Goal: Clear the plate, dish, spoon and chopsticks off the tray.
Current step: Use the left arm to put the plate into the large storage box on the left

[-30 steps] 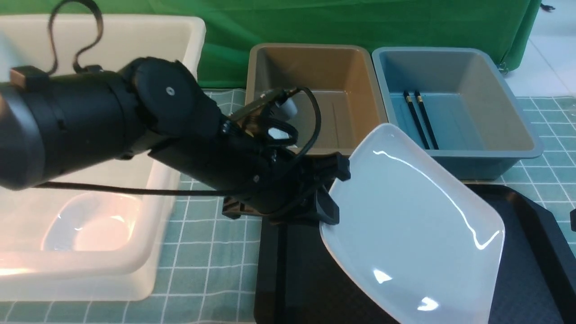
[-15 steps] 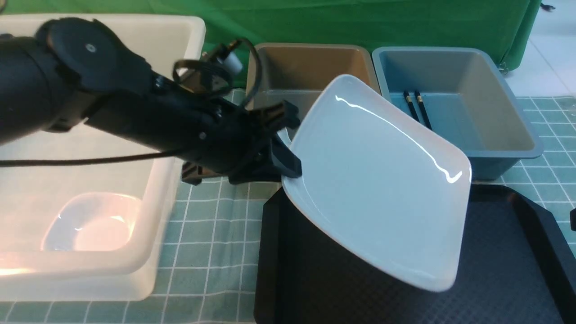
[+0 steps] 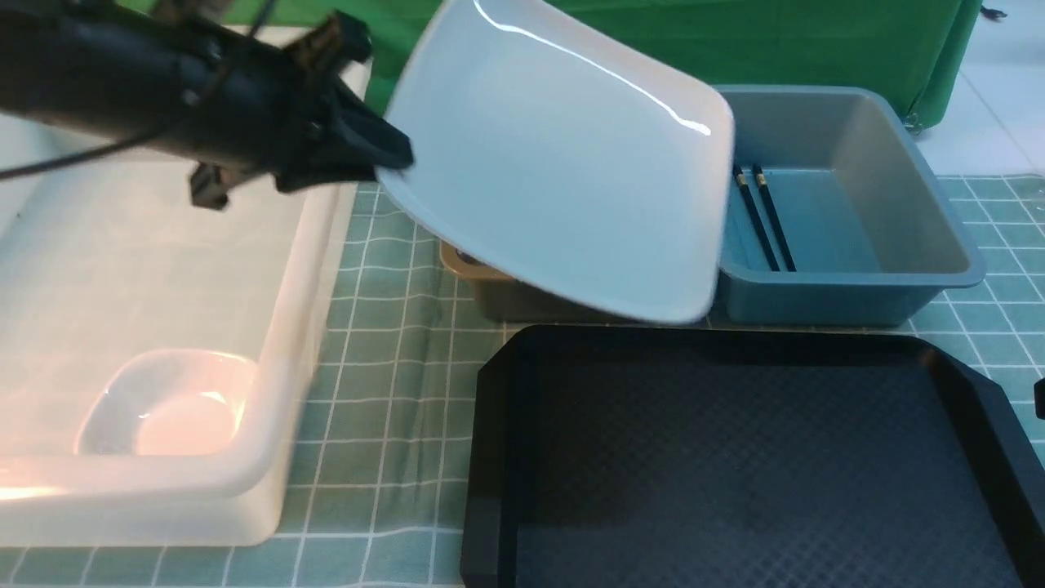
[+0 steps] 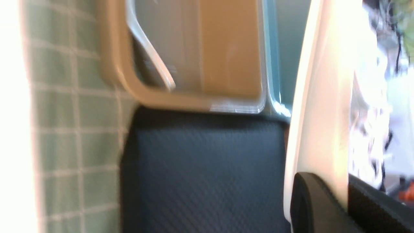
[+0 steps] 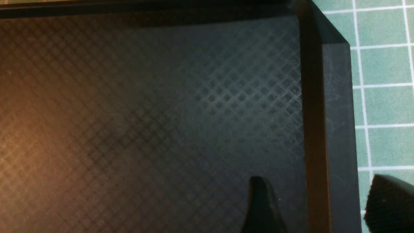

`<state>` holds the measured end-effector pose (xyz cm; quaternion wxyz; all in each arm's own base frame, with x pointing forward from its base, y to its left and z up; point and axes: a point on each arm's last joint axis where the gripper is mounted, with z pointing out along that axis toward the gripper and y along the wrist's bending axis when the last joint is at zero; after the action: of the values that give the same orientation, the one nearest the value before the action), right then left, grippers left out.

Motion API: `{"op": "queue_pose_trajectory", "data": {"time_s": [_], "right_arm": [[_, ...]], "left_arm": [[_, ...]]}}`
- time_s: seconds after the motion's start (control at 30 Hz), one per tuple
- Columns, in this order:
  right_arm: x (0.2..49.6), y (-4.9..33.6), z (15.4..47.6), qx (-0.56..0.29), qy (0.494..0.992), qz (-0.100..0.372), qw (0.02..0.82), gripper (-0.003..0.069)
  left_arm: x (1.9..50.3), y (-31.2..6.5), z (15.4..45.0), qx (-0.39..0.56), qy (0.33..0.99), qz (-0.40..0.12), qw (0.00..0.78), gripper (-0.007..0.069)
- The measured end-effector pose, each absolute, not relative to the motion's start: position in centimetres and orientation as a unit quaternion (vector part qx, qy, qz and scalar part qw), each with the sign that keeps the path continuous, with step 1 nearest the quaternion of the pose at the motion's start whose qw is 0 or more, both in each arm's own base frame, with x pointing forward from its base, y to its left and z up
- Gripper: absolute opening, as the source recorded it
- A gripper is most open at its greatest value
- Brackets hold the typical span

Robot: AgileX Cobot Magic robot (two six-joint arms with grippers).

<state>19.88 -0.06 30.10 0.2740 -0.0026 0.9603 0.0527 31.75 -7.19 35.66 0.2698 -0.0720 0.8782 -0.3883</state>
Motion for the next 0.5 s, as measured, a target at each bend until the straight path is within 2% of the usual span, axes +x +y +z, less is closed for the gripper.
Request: {"op": "queue_pose_trajectory", "data": {"time_s": [0.17,0.23,0.4,0.47,0.5], "right_arm": [[19.9,-0.1,30.1,-0.003,0.961,0.053,0.273,0.0449],[19.8,-0.1,30.1,-0.003,0.961,0.053,0.272,0.0449],[19.8,0.0,30.1,-0.003,0.961,0.053,0.270,0.0449],[19.8,0.0,30.1,-0.003,0.961,0.053,0.270,0.0449],[19.8,0.0,30.1,-0.003,0.961,0.053,0.270,0.0449]], "left_arm": [[32.3,-3.1,36.6,-0.109,0.871,-0.375,0.297,0.0031],[32.3,0.0,36.7,-0.138,0.866,-0.367,0.310,0.0031],[31.5,5.3,36.8,-0.178,0.854,-0.357,0.334,0.0031],[31.2,6.3,36.9,-0.187,0.850,-0.357,0.340,0.0031],[30.7,8.3,37.1,-0.204,0.840,-0.355,0.355,0.0031]]}}
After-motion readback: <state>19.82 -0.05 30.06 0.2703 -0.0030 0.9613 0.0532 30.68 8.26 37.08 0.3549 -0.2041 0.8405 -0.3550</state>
